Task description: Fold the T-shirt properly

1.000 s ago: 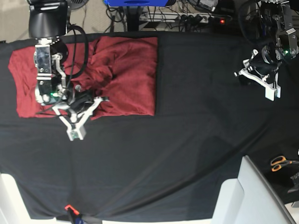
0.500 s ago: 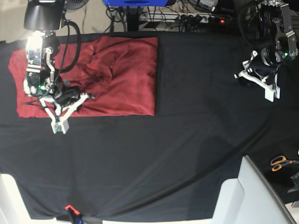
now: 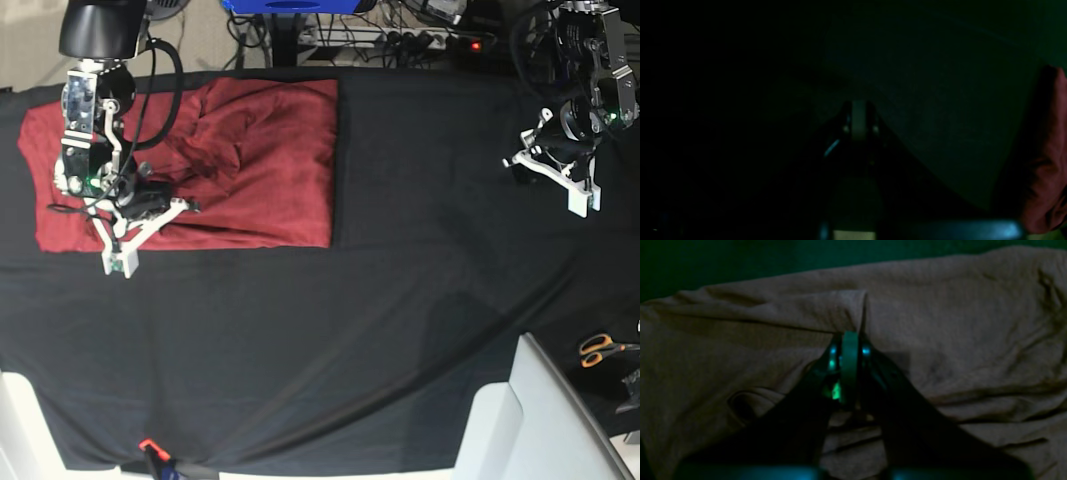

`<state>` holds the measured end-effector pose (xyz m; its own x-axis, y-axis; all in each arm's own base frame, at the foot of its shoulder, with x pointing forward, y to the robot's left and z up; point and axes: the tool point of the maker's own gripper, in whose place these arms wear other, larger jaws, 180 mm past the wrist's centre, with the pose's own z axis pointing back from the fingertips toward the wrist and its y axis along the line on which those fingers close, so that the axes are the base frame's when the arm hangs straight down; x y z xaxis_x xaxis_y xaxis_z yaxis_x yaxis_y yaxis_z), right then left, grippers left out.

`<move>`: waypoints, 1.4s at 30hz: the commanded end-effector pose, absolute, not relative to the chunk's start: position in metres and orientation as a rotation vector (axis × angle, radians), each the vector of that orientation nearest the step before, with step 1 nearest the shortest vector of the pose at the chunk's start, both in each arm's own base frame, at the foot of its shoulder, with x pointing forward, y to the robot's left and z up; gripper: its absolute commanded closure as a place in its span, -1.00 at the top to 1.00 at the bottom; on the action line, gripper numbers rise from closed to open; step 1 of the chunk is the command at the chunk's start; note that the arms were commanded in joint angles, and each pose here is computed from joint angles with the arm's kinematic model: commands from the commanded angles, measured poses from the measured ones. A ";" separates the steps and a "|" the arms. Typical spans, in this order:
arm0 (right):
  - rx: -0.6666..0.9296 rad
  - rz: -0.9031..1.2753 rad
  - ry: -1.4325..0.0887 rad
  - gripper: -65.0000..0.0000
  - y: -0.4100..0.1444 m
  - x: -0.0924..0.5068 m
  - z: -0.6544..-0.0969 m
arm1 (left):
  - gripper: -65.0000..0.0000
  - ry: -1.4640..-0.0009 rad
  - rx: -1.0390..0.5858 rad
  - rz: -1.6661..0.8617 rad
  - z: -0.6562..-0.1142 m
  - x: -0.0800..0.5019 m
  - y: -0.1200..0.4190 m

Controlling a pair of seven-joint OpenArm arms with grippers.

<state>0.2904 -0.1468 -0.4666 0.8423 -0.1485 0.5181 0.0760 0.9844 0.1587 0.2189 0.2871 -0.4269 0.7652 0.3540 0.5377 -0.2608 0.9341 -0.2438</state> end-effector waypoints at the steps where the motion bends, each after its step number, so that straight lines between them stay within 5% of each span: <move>1: 0.134 -0.121 -0.609 -0.87 -0.149 0.303 -0.454 | -1.00 -0.651 -0.151 0.326 -0.417 0.226 0.293; 7: 0.127 -0.118 -0.617 0.11 -0.151 0.295 -0.452 | -1.00 -0.650 -0.128 0.311 -0.414 0.226 0.301; 9: 0.115 -0.107 -0.656 0.28 -0.152 0.289 -0.439 | -1.00 -0.640 -0.109 0.301 -0.413 0.223 0.309; 19: 0.067 -0.059 -0.710 0.28 -0.156 0.235 -0.407 | -1.00 -0.594 0.166 0.335 -0.402 0.187 0.400; 24: 0.090 -0.027 -0.585 0.28 -0.150 0.212 -0.431 | -1.00 -0.618 0.144 0.188 -0.391 0.187 0.402; 42: 0.135 -0.033 -0.487 0.26 -0.136 0.189 -0.458 | -1.00 -0.621 0.122 0.184 -0.394 0.182 0.398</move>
<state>0.1845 -0.1382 -0.4642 0.8967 -0.0598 0.4386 0.0033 0.9917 0.1284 0.1753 0.3908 -0.4053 0.8133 0.1557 0.5606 -0.2149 0.9758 0.0407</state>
